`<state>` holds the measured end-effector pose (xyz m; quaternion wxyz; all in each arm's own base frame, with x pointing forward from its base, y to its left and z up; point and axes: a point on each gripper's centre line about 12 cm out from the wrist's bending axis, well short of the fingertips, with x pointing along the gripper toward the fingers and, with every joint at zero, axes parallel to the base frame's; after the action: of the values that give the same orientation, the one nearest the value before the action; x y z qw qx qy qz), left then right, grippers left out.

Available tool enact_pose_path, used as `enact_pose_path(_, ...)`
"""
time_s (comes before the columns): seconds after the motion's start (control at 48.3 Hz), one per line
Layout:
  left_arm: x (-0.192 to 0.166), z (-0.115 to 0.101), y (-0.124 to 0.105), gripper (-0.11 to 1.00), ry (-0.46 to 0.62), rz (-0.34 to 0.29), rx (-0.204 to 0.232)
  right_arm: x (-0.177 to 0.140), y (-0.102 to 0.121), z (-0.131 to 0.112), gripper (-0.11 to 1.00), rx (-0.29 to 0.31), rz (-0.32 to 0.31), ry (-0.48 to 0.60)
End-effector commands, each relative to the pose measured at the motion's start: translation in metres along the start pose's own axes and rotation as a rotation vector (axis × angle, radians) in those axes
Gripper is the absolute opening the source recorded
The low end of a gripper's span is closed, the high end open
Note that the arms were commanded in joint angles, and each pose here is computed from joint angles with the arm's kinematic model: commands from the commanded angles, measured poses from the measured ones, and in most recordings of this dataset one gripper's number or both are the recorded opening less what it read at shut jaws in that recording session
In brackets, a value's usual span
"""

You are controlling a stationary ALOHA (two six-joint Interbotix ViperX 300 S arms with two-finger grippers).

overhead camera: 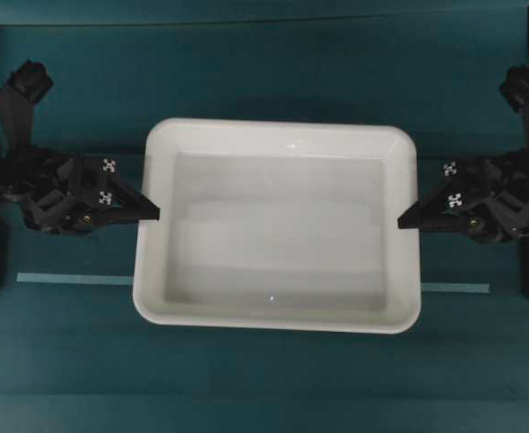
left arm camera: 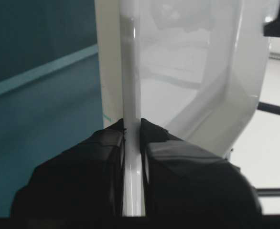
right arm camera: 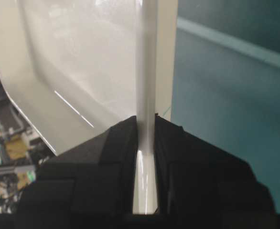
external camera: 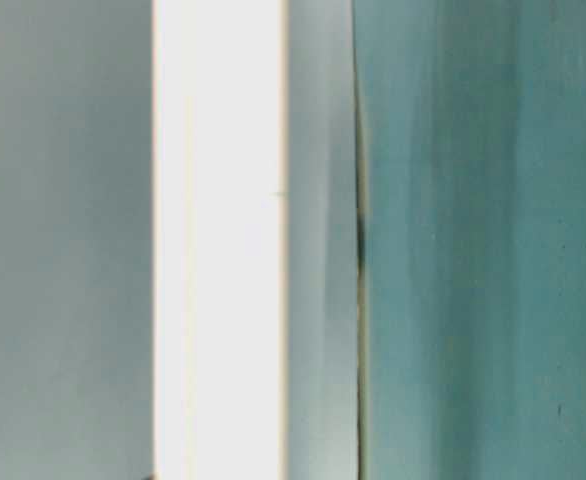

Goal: Lift the white case with both hands.
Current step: 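Lower the held tray back onto the table with both grippers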

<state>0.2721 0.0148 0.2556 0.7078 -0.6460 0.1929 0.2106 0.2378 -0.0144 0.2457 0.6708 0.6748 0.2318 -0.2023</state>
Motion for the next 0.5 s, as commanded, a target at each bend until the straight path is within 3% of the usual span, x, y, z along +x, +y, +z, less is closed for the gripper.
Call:
enact_pose_path(0.0,0.009,0.0,0.01,0.06,0.0,0.028,0.003,0.011,-0.012,0.002,0.1,-0.012,-0.037,-0.008)
enact_pose_path(0.165,0.02,-0.003,0.035,0.06,0.007,0.1,0.003,0.025,-0.034,0.003,0.1,-0.046,-0.099,-0.012)
enact_pose_path(0.476,0.035,-0.008,0.08,0.05,0.024,0.247,0.004,0.048,-0.056,0.003,0.1,-0.086,-0.187,-0.005)
